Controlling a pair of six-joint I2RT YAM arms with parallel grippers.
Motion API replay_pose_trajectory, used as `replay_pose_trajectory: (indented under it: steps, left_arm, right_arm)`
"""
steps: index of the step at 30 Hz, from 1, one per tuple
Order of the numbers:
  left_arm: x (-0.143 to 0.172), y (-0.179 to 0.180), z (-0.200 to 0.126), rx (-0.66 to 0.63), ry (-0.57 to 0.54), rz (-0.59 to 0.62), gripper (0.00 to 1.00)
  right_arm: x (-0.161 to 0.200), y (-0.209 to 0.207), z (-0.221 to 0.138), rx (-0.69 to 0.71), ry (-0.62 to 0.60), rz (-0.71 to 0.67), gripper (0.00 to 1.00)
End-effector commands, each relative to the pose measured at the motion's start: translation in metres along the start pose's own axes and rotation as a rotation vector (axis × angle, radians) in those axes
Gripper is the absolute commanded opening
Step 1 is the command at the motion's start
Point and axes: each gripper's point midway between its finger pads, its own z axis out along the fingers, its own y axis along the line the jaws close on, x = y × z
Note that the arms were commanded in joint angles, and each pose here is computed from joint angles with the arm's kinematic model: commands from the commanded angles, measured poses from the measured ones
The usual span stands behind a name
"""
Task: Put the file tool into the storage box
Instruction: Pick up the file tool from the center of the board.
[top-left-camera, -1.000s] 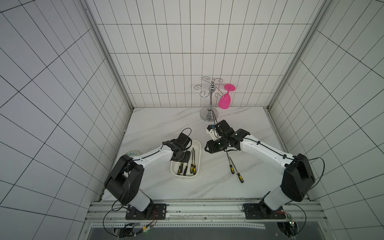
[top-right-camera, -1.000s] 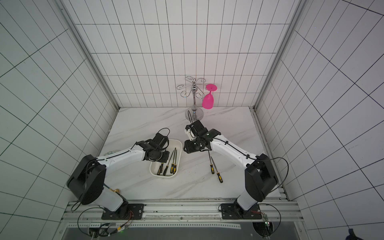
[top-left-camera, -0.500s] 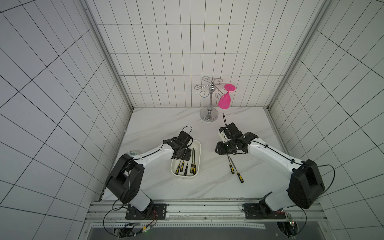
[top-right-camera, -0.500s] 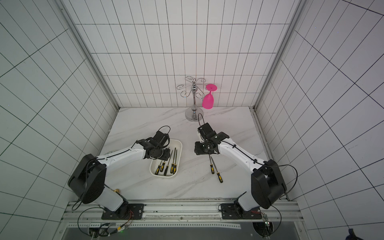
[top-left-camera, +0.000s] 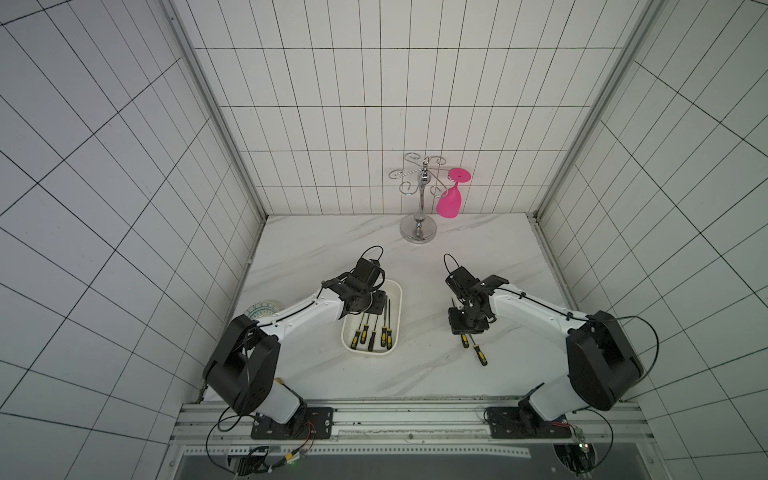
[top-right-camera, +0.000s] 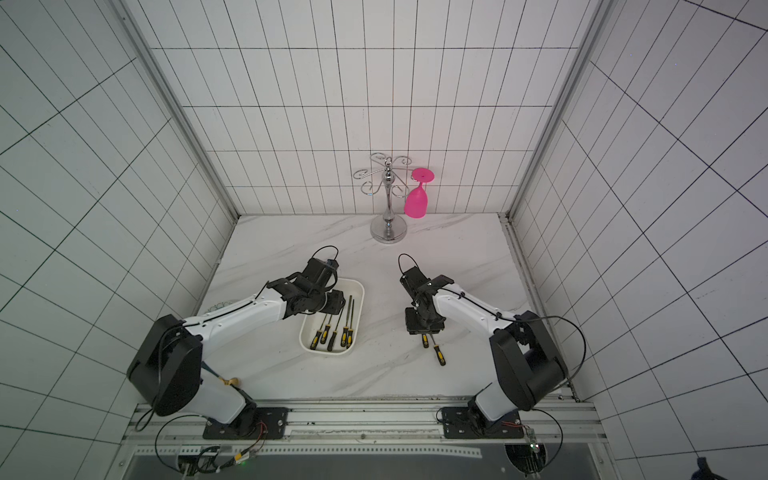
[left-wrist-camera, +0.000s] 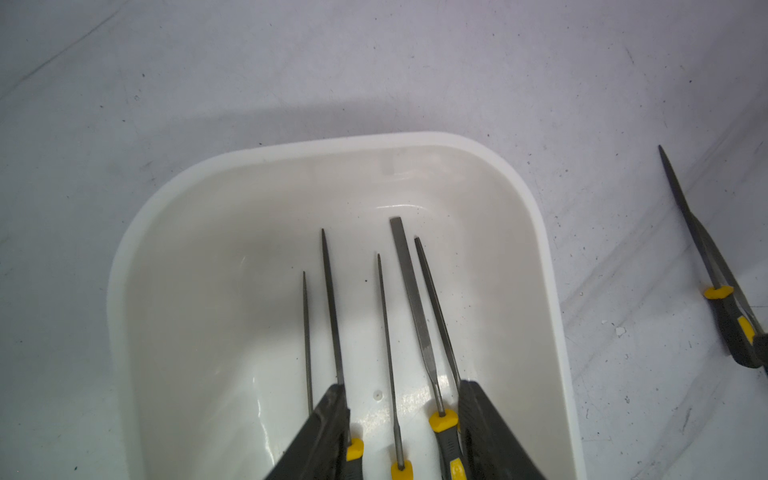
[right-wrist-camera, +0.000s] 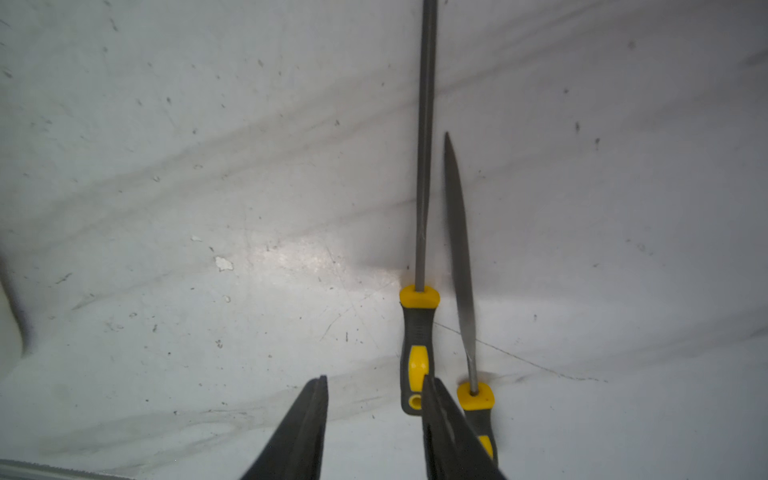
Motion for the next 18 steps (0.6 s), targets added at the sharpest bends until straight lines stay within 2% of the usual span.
replay_pose_trajectory:
  steps: [1,8,12,18]
  left_arm:
    - [-0.008,-0.006,-0.001,0.024,-0.027,-0.004,0.46]
    - [-0.007,-0.006,0.001,0.026,-0.019,-0.007,0.46]
    - [-0.008,-0.006,0.0,0.024,-0.025,-0.008,0.46]
    - [-0.016,-0.006,-0.006,0.046,-0.058,-0.033,0.57]
  right_arm:
    - [0.021,-0.016,0.014,0.066,0.076,0.017,0.42]
    - [0.032,-0.02,0.032,0.08,0.114,0.018,0.41]
    - [0.031,-0.016,0.041,0.073,0.125,0.008,0.38]
    - [0.017,-0.001,0.045,0.05,0.111,-0.034,0.17]
